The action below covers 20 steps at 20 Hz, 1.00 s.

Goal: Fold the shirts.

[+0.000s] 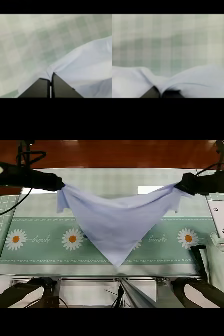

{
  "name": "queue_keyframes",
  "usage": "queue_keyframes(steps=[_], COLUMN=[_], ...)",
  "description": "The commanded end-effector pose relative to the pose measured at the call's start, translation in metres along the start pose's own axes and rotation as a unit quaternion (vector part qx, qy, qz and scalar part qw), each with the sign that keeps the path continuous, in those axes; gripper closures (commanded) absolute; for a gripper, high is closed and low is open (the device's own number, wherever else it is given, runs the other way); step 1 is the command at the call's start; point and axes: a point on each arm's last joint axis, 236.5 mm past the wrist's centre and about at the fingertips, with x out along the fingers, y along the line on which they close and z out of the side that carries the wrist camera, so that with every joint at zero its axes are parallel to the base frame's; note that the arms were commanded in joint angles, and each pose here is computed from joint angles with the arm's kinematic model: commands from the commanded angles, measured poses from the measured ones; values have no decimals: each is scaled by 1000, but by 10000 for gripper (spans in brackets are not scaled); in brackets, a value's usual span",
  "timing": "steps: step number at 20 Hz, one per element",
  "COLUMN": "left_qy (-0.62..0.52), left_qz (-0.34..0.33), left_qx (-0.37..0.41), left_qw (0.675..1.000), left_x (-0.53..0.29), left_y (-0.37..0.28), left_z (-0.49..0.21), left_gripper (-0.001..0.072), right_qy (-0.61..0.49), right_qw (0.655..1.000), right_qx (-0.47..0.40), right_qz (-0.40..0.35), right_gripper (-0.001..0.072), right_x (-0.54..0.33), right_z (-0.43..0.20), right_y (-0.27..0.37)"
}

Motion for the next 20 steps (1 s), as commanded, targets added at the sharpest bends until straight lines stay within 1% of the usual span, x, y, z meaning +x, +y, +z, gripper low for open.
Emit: queue_keyframes(steps=[1,4,6,8,9,10,11,12,13,14,17,18,19,20], left_qy=[-6,81,115,146,169,197,233,276,311,318,285,275,269,270], left_qz=[7,-34,-46,-53,-61,-72,-86,-102,-111,-110,-90,-101,-128,-158], left_qx=[-29,-70,-87,-92,-95,-99,-102,-110,-127,-142,-182,-201,-222,-244], left_qw=[1000,994,988,983,979,973,963,949,935,931,937,935,928,918], left_x=[60,102,118,120,112,99,81,57,33,20,9,10,12,16], left_y=[25,19,18,18,18,17,16,15,15,18,14,1,-20,-42], left_z=[5,-38,-56,-71,-79,-87,-96,-107,-119,-125,-149,-160,-174,-189], left_gripper=[683,683,683,682,670,596,459,303,248,247,248,246,219,143], right_qy=[-48,9,40,65,69,74,81,89,100,112,142,150,155,157], right_qw=[998,999,998,996,996,996,996,995,994,993,989,988,987,987], right_qx=[50,45,45,49,45,38,27,18,16,14,-6,-11,-18,-20], right_qz=[2,-18,-31,-32,-35,-35,-35,-38,-40,-40,-33,-31,-29,-30], right_gripper=[687,687,687,687,687,687,687,687,687,687,687,687,687,687], right_x=[45,78,93,98,97,95,94,92,91,90,86,85,85,84], right_z=[30,5,-10,-22,-24,-26,-29,-33,-38,-43,-57,-60,-63,-63], right_y=[-19,-43,-56,-59,-60,-59,-59,-60,-61,-61,-59,-58,-58,-59])
